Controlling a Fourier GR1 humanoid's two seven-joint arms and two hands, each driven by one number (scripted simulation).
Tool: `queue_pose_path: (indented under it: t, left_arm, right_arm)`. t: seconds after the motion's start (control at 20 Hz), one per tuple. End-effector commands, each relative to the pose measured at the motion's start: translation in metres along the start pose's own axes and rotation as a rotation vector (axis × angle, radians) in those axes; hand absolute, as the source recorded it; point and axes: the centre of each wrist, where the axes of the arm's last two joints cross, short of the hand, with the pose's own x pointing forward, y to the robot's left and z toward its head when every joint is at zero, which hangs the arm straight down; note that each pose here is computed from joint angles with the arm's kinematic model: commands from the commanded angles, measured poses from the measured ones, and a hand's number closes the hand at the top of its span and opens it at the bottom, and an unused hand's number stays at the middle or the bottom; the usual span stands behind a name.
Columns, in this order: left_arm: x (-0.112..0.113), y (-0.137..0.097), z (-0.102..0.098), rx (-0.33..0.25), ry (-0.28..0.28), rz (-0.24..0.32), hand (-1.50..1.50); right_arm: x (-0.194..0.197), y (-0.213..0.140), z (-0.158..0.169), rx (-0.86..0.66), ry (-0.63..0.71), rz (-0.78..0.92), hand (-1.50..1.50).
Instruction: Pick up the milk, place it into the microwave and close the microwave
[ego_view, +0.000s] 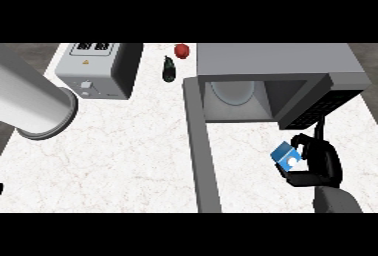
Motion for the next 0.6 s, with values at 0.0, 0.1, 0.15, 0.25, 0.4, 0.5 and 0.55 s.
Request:
queue_pose_path:
  t: [0.0,0.1,0.15,0.25,0.4,0.5,0.55]
  left_arm:
    - [-0.003,0.002,0.009,0.014,0.021,0.004,-1.5]
    - [-0.002,0.001,0.01,0.013,0.009,0.008,-1.5]
    - [-0.009,0.001,-0.003,0.014,0.008,0.001,-1.5]
    - [0.005,0.004,0.007,0.023,-0.006,0.001,-1.5]
    - [0.0,0.007,0.008,0.01,0.006,0.0,-1.5]
    - [0.001,0.013,0.003,0.016,0.012,0.0,-1.5]
    - [-0.003,0.014,0.011,0.017,0.021,-0.001,-1.5]
  right_arm:
    - [0.026,0.04,-0.035,0.12,-0.122,-0.045,1.5]
    - [0.034,0.042,-0.038,0.098,-0.114,0.05,1.5]
    - [0.037,0.053,-0.047,0.112,-0.117,0.034,1.5]
    - [0.052,0.052,-0.053,0.098,-0.12,0.08,1.5]
    - [0.057,0.077,-0.081,0.092,-0.105,0.156,1.5]
    - [0.061,0.088,-0.089,0.093,-0.099,0.179,1.5]
    - [0.062,0.09,-0.1,0.071,-0.066,0.199,1.5]
